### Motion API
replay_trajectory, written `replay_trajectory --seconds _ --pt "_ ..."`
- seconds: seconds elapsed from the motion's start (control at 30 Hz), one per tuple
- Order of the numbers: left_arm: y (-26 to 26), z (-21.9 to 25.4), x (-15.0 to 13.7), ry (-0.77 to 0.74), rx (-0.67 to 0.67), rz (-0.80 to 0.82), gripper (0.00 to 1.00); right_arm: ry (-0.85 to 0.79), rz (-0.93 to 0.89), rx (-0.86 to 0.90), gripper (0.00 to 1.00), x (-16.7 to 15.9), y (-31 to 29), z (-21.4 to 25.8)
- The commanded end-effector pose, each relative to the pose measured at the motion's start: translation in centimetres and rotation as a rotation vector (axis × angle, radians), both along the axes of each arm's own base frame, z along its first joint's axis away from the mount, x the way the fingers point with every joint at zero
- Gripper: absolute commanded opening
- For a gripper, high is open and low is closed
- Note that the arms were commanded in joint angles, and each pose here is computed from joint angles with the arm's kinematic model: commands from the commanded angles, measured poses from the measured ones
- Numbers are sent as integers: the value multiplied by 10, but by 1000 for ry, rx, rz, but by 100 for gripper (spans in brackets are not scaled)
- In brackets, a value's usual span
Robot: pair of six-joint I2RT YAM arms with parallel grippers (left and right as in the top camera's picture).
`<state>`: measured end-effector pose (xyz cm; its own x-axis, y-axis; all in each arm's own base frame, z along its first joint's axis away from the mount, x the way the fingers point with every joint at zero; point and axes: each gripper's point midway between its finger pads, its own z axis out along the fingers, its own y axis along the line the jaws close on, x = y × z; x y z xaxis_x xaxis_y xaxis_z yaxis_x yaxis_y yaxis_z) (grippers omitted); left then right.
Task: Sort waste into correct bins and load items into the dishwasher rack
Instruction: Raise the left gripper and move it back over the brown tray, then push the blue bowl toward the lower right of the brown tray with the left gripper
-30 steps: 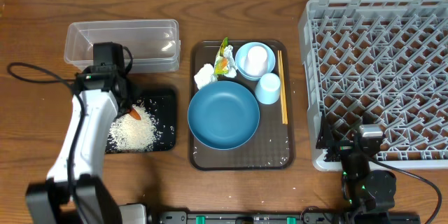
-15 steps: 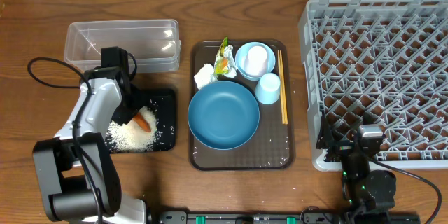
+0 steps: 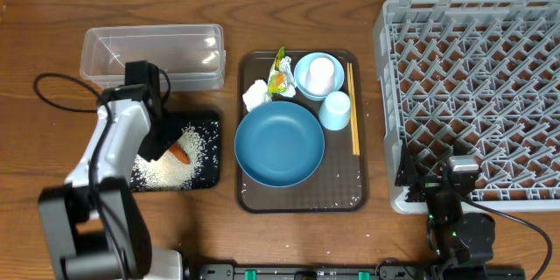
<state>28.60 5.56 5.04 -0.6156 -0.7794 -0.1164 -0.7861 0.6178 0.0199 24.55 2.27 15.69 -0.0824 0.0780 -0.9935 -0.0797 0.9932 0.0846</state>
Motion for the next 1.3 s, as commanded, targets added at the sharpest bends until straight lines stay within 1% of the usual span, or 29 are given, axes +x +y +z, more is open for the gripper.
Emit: replay_trajectory --seconds 0.0,0.07,0.1,0.13,0.17,0.23,0.3,0.4,0.47,0.6,0.63,0.7,0.77,0.87,0.93,1.1,1.2,1.27 --pt "2 54 14 -166 22 -30 35 5 26 -14 99 -1 6 -2" --pt "1 77 11 -235 28 -32 37 5 26 -14 99 -1 6 -2" --pt "-1 89 9 -276 30 -34 40 5 26 -14 99 -1 6 -2" --pt "-3 100 7 -313 25 -37 43 5 26 -14 99 -1 6 -2" --pt "-7 111 4 -354 11 -43 49 4 26 -14 99 -1 6 -2" --pt "-20 131 2 -436 -47 -65 58 5 26 -14 99 -1 6 -2" --pt "-34 146 -1 -499 -111 -92 59 5 26 -14 99 -1 6 -2" --pt "-51 159 -5 -550 -181 -147 59 5 26 -14 99 -1 6 -2" --pt "-63 162 -5 -557 -194 -220 59 5 26 -14 99 -1 6 -2" --pt "-86 154 -1 -537 -175 -394 58 5 26 -14 99 -1 6 -2" --pt "-91 149 1 -523 -162 -436 56 5 26 -14 99 -1 6 -2" --pt "-100 137 5 -485 -135 -485 46 5 26 -14 99 -1 6 -2" --pt "-111 121 9 -436 -130 -524 34 5 26 -14 99 -1 6 -2" --pt "-133 96 14 -359 -153 -589 19 5 26 -14 99 -1 6 -2" --pt "-149 78 16 -307 -166 -633 6 5 25 -14 99 -1 6 -2" --pt "-193 38 8 -190 -191 -764 6 5 26 -14 99 -1 6 -2" --pt "-219 22 0 -152 -197 -845 6 5 26 -14 99 -1 6 -2" --pt "-232 13 -4 -138 -177 -888 6 5 26 -14 99 -1 6 -2"
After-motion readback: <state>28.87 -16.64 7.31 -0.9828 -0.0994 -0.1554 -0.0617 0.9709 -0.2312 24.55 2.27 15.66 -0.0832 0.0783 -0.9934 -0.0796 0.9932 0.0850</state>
